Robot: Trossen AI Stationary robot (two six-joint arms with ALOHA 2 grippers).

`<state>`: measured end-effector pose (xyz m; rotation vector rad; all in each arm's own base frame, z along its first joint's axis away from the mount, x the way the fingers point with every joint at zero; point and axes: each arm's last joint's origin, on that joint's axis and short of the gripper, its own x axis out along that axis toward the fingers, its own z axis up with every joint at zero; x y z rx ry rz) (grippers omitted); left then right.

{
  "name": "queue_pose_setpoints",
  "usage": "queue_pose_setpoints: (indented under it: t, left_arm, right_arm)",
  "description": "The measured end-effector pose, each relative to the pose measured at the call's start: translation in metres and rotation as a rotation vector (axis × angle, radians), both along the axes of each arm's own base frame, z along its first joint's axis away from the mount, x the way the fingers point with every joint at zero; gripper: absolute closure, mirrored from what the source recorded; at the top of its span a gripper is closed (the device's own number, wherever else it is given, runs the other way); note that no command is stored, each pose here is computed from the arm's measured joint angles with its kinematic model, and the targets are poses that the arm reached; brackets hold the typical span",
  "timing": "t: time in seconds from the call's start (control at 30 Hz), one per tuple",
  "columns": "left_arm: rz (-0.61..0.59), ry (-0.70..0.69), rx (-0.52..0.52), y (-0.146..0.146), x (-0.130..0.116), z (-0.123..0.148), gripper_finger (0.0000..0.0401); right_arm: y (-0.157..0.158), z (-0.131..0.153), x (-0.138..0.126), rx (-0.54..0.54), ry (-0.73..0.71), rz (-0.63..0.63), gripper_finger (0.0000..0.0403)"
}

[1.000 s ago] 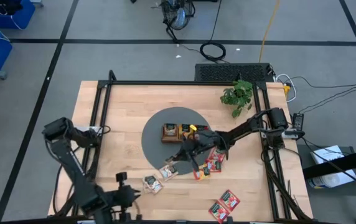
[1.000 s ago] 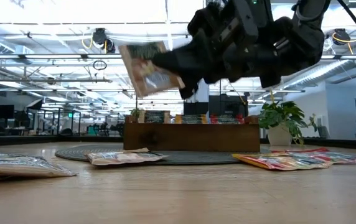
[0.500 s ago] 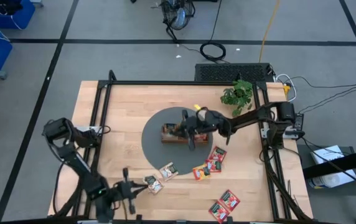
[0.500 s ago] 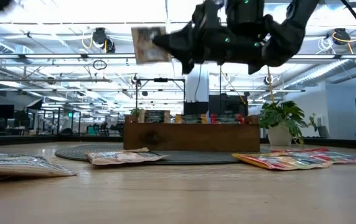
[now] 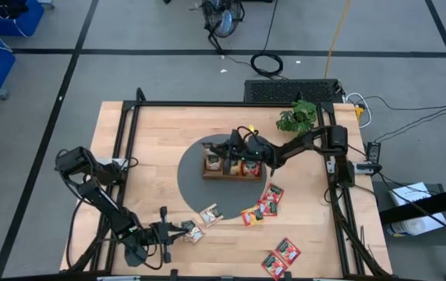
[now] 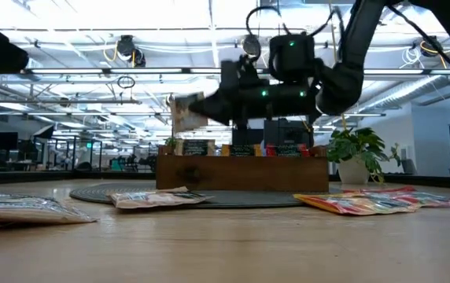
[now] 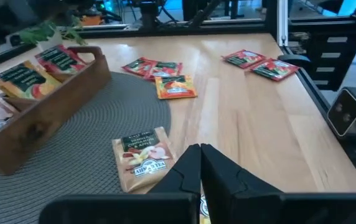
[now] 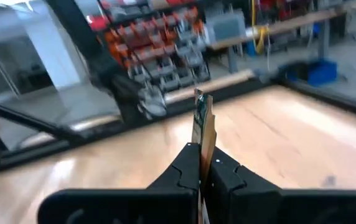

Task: Pick & Place Tea
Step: Put the light brown tea sachet into the left section of the wooden organizer

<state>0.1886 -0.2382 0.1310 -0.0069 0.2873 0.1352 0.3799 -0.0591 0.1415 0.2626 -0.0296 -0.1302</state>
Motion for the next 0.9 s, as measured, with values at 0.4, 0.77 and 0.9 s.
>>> queue_pose_setpoints:
  t: [0.4, 0.77, 0.9]
  left_arm:
    - [-0.024, 0.015, -0.016, -0.001, 0.0, 0.0, 0.0385]
    - [-0.016, 0.009, -0.048, -0.001, 0.0, 0.0, 0.0377]
    - [-0.016, 0.008, -0.05, -0.001, 0.0, 0.0, 0.0388]
  right_arm:
    - [0.033, -0.005, -0.003, -0.073, -0.002, 0.023, 0.0403]
    - [0.043, -0.02, -0.013, -0.066, 0.038, -0.023, 0.0403]
    - [0.046, -0.024, -0.014, -0.089, 0.083, -0.048, 0.0403]
